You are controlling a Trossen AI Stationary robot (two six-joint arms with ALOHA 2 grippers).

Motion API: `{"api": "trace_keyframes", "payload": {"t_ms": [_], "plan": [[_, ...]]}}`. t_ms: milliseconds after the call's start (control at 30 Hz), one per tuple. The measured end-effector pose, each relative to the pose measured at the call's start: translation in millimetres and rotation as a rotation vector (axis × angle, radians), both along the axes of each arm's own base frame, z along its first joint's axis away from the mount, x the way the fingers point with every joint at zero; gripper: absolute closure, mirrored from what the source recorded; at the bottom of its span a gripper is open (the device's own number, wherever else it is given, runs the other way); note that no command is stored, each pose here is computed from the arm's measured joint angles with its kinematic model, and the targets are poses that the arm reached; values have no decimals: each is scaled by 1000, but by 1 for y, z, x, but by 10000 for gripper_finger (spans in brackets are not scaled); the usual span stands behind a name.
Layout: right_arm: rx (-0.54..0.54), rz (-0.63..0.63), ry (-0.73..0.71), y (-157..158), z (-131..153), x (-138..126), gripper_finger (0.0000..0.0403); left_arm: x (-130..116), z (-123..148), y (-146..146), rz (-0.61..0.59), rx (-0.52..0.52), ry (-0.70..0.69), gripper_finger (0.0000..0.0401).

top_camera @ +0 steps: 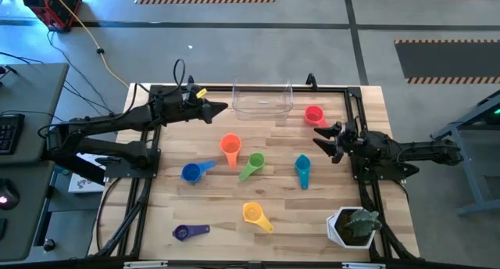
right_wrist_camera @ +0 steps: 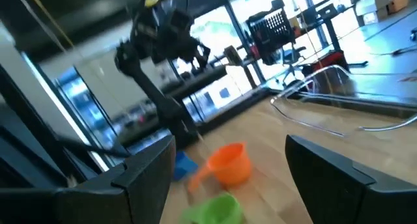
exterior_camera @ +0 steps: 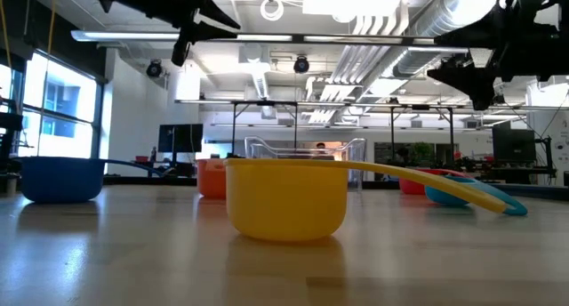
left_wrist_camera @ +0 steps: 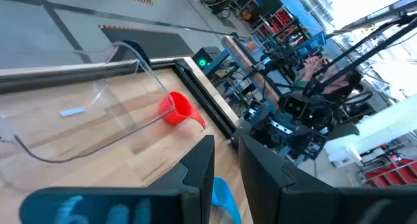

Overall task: Nest measuring cups in basket
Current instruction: Stack the red measuring cup on top of the orange measuring cup

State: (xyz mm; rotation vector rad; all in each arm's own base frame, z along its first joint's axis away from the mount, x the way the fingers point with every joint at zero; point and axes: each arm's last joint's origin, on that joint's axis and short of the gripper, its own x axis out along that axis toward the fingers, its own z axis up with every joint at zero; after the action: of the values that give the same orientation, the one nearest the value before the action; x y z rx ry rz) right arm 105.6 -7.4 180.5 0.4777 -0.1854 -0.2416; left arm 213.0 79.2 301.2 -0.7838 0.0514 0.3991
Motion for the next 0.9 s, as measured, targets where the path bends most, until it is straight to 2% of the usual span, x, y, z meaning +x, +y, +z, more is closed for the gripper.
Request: {"api": "trace_keyframes", "payload": {"t_ms": [67, 200, 267, 400, 467, 633, 767, 900], "plan": [[32, 1, -32, 0, 2, 0, 121, 0, 0, 0, 3, 1, 0, 339], [30, -5, -83, 0, 7, -1, 121, 0, 0, 0, 5, 2, 0, 339], [48, -55, -102, -2, 8, -2, 121, 0, 0, 0, 5, 2, 0, 339], [178, -140, -201, -5, 13, -4, 121, 0, 0, -1, 0, -6, -3, 339], [208, -165, -250, -6, 17, -6, 121, 1, 0, -2, -6, -9, -4, 339], [207, -258, -336, -8, 24, -10, 121, 2, 0, -6, -27, 1, -1, 339], [223, -284, -436, -9, 33, -15, 121, 3, 0, -7, -36, 9, 2, 339], [178, -315, -465, -9, 42, -18, 121, 3, 0, -7, -34, 9, 2, 339]]}}
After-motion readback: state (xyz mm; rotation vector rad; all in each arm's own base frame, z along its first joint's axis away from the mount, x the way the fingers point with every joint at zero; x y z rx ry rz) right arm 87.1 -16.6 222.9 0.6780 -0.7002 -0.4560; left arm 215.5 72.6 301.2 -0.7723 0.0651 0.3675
